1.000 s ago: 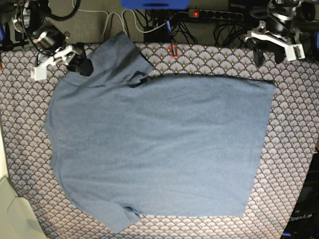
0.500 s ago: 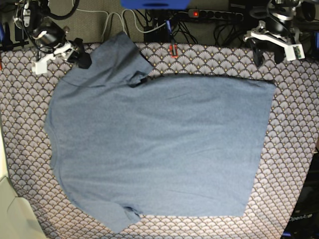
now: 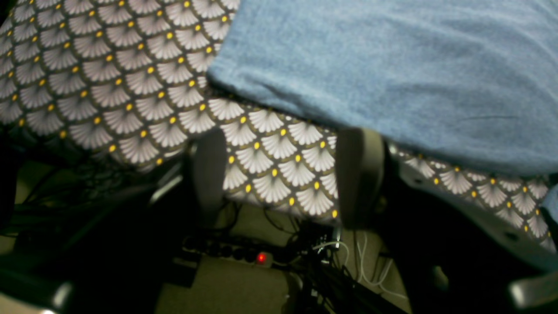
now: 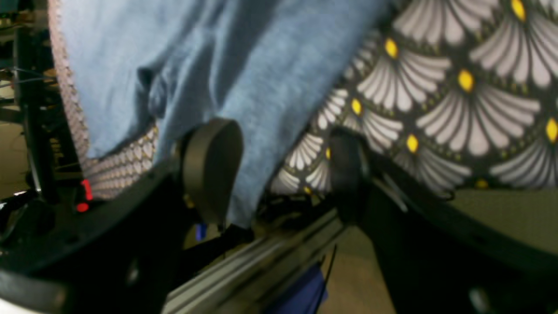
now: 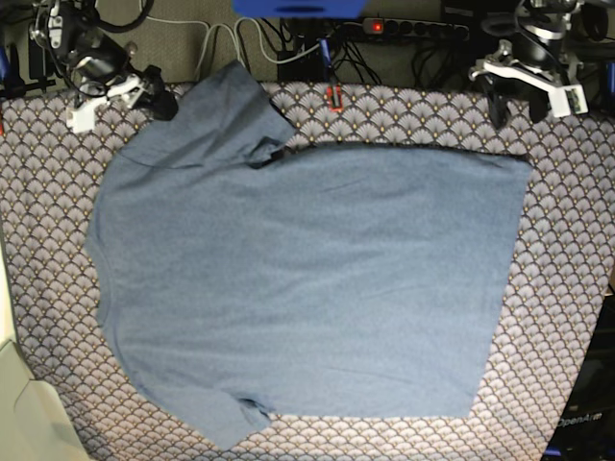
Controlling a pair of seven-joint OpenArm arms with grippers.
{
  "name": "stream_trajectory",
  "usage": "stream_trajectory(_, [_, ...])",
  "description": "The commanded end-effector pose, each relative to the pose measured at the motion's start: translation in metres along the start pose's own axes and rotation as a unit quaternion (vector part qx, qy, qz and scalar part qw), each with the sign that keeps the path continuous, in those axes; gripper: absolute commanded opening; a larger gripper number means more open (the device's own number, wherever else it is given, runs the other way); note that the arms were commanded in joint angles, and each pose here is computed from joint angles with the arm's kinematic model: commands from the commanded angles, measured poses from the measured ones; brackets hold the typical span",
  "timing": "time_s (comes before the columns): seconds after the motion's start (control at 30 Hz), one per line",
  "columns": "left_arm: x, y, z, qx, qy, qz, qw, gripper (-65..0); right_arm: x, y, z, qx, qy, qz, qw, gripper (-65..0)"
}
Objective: Fold the T-shirt properly
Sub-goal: 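Lower both grippers to the shirt's shoulder edge and grasp it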
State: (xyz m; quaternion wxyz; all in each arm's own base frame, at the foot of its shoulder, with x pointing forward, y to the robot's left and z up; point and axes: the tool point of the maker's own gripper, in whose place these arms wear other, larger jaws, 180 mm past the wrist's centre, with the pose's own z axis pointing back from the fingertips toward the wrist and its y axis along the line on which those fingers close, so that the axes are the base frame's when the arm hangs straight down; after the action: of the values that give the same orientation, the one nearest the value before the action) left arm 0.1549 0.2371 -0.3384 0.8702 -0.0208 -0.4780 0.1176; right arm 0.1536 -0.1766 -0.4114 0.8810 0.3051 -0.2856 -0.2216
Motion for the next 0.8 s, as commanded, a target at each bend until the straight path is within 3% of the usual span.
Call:
stream_trajectory(0.0, [0.008, 0.0, 0.002, -0.002, -0.015, -0.006, 1.0, -26.4, 0.009, 0.006, 0.002, 0.014, -0.015, 0.003, 0.9998, -27.9])
stream_trajectory(0.37, [0.013, 0.0, -0.005, -0.002, -0.024, -0.004, 1.0, -26.4, -0.017, 0.026, -0.012, 0.043, 0.023, 0.002, 0.9988, -27.9])
stream_trajectory(0.77, [0.02, 0.0, -0.013, -0.002, -0.036, -0.001, 0.999, -26.4, -0.024, 0.032, -0.016, 0.05, 0.026, -0.008, 0.9984, -28.5])
